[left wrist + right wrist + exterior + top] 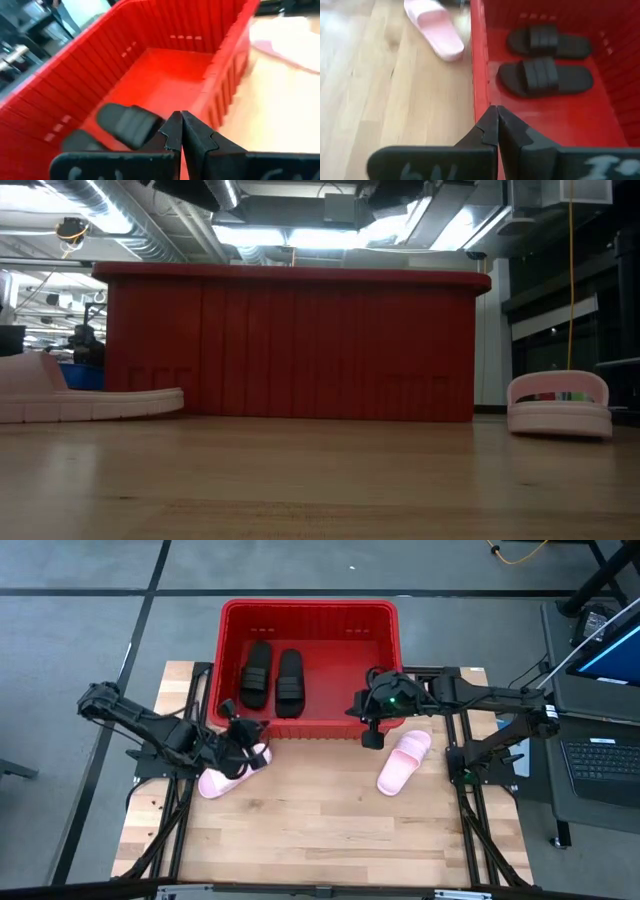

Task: Pick and place slides into bin
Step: Put the left pink slide into the red bin

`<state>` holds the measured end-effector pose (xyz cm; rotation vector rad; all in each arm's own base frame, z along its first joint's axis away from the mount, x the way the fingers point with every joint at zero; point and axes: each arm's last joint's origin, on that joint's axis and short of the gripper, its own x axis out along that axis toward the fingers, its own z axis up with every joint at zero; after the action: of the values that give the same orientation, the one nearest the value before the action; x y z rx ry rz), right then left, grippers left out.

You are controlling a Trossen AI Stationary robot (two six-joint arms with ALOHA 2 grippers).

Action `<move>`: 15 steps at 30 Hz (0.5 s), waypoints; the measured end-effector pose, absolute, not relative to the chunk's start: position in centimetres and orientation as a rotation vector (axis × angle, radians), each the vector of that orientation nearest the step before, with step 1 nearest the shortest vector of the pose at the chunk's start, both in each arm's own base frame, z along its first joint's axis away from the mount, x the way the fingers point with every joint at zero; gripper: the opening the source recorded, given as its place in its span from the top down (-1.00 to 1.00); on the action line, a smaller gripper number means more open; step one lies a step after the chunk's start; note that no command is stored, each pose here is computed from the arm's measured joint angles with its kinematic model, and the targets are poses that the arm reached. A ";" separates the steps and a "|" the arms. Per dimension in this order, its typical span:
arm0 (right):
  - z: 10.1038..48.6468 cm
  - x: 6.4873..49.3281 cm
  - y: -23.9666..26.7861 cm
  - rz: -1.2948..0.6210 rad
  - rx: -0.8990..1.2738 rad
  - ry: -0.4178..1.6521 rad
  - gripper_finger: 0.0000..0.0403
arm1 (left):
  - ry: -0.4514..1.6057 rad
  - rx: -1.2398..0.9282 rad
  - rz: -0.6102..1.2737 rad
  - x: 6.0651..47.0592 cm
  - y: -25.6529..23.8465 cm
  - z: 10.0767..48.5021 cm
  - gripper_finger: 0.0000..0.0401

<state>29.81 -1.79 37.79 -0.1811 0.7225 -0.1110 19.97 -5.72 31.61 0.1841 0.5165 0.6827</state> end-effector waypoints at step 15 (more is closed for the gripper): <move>37.3 29.9 -1.8 -0.011 -0.236 0.729 0.97 | 0.653 -0.210 0.658 18.5 -9.4 28.3 0.99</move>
<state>29.87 -1.85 37.34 -0.2356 0.7291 -0.0106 18.51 -9.36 28.34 -0.2102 0.6528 0.6578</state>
